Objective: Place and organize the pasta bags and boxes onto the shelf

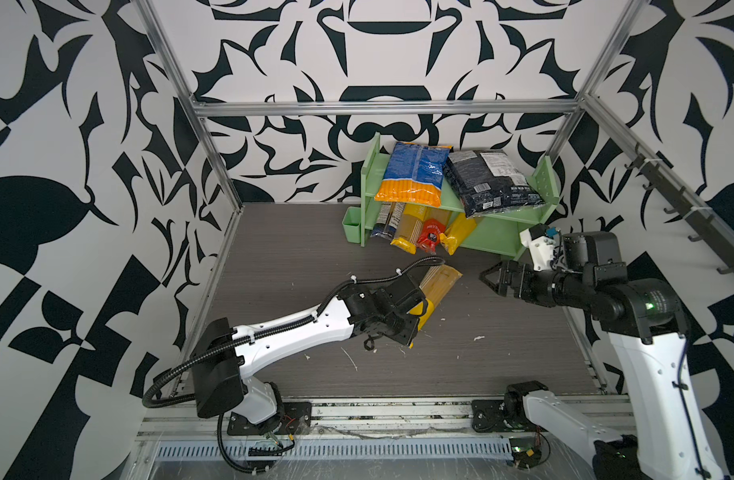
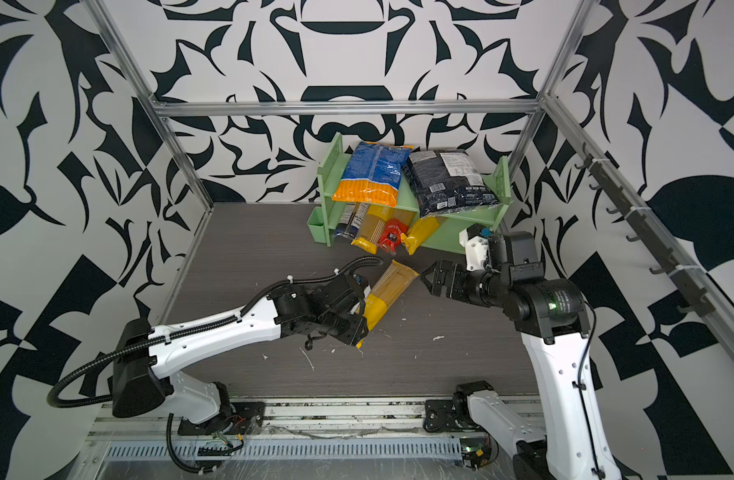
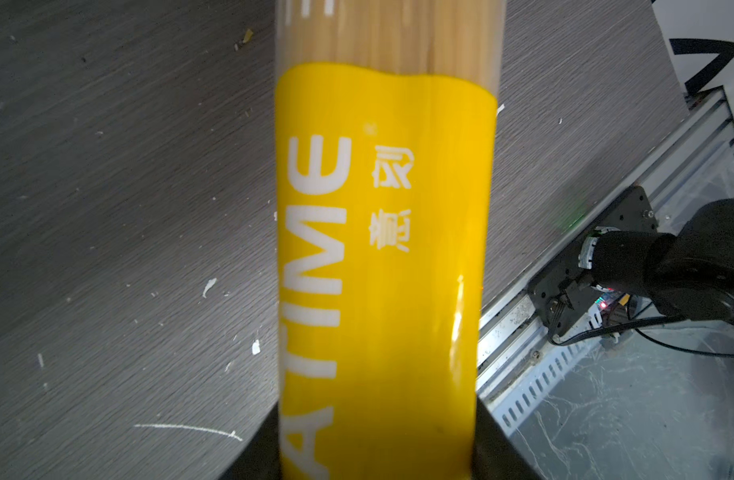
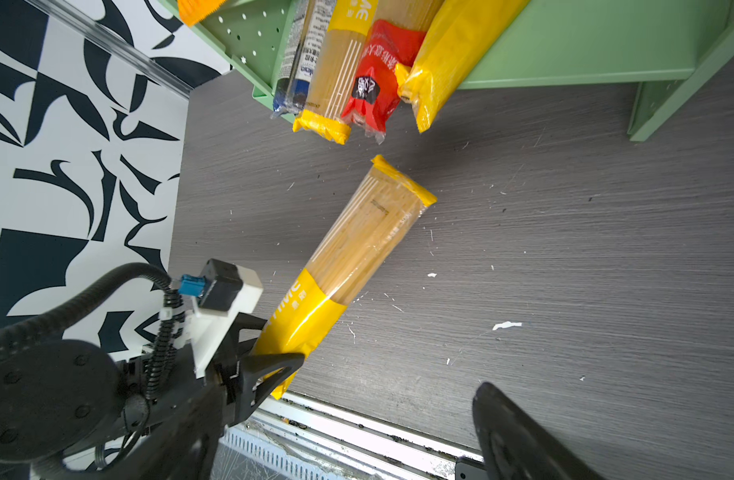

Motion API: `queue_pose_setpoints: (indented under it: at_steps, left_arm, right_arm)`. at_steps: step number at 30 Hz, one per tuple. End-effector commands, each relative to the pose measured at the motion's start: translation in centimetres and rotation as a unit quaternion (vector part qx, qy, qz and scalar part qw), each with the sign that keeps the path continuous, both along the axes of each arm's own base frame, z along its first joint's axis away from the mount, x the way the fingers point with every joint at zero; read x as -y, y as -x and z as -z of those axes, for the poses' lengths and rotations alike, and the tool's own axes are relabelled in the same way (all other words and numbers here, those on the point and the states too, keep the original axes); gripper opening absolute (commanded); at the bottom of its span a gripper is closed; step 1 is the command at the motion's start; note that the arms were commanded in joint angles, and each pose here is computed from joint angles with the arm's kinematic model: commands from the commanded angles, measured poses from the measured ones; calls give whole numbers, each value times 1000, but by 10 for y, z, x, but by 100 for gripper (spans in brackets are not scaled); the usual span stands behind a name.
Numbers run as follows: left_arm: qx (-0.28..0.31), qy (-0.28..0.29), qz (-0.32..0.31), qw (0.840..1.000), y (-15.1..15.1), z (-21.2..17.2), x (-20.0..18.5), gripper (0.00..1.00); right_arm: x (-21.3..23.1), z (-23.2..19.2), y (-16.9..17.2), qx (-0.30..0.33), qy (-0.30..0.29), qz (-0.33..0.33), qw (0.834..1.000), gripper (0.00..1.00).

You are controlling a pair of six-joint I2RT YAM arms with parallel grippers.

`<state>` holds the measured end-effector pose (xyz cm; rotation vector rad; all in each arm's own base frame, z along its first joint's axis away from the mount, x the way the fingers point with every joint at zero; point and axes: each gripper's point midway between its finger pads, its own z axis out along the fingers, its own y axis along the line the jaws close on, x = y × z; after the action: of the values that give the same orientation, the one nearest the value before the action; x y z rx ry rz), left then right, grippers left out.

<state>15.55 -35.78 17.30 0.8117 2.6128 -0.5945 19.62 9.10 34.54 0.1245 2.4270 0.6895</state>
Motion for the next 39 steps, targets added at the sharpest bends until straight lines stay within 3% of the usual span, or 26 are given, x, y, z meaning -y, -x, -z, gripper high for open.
queue_pose_setpoints:
  at_steps: [1,14,25,39]
  left_arm:
    - [59,82,27,995,-17,-50,39,0]
    - [101,109,60,987,-52,-73,93,0]
    - [106,143,43,983,-114,-80,126,0]
    - [108,210,37,971,-177,-95,177,0]
  right_arm:
    - [4,-17,1,24,2,10,1000,96]
    - [21,-45,9,61,33,41,997,96]
    - [49,-76,16,96,77,105,987,96]
    - [58,-94,0,115,101,124,980,97]
